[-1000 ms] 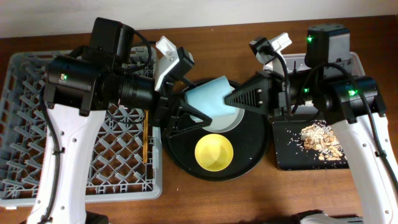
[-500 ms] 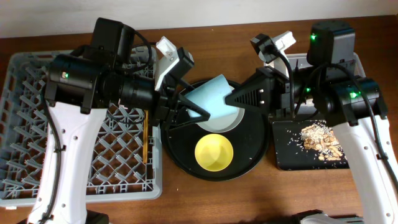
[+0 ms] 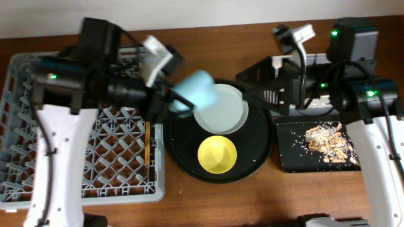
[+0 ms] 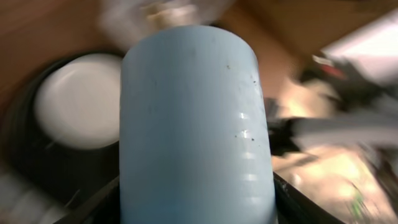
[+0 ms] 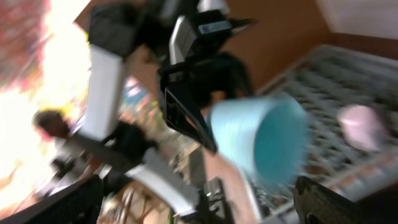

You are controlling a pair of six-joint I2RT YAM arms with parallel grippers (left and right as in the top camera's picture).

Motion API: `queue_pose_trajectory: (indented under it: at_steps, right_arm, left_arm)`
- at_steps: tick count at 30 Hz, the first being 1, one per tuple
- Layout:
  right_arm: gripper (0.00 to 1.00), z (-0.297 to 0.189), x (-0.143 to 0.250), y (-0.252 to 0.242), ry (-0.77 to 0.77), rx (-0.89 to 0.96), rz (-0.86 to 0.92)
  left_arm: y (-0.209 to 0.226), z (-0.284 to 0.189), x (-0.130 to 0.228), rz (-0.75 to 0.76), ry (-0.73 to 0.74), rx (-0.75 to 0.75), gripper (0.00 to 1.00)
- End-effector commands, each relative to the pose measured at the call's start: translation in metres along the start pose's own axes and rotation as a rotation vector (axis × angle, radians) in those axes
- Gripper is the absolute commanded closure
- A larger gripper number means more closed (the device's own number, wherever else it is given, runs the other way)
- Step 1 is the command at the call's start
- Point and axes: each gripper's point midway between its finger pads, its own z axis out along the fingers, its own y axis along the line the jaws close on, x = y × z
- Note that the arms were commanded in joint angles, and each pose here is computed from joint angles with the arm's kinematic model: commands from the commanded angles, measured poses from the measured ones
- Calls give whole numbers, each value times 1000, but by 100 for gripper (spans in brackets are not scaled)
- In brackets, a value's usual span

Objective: Sort waste into correct bins and load items into the dishwasher rack
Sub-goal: 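Carry the blue cup left over the dish rack with the left gripper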

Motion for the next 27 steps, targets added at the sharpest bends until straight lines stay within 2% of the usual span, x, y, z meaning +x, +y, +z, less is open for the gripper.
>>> queue_pose_trajectory:
  at_steps: [1, 5, 8, 16, 21, 27]
  right_arm:
    - [1, -19, 3, -54, -34, 326, 103]
    - [1, -45, 43, -113, 50, 727, 268]
    - [1, -53, 75, -134, 149, 884, 335]
    - [1, -42, 118, -153, 271, 904, 419]
    - [2, -41, 123, -162, 286, 904, 439]
    - [1, -41, 124, -163, 288, 905, 444]
  left_arm:
    - [79, -52, 35, -344, 48, -547, 59]
    - [106, -74, 63, -570, 89, -769, 59]
    - [119, -81, 74, -642, 101, -864, 59]
    - [135, -63, 114, -733, 245, -861, 58]
    - [142, -45, 143, -778, 352, -846, 58]
    - [157, -24, 164, -798, 405, -838, 58]
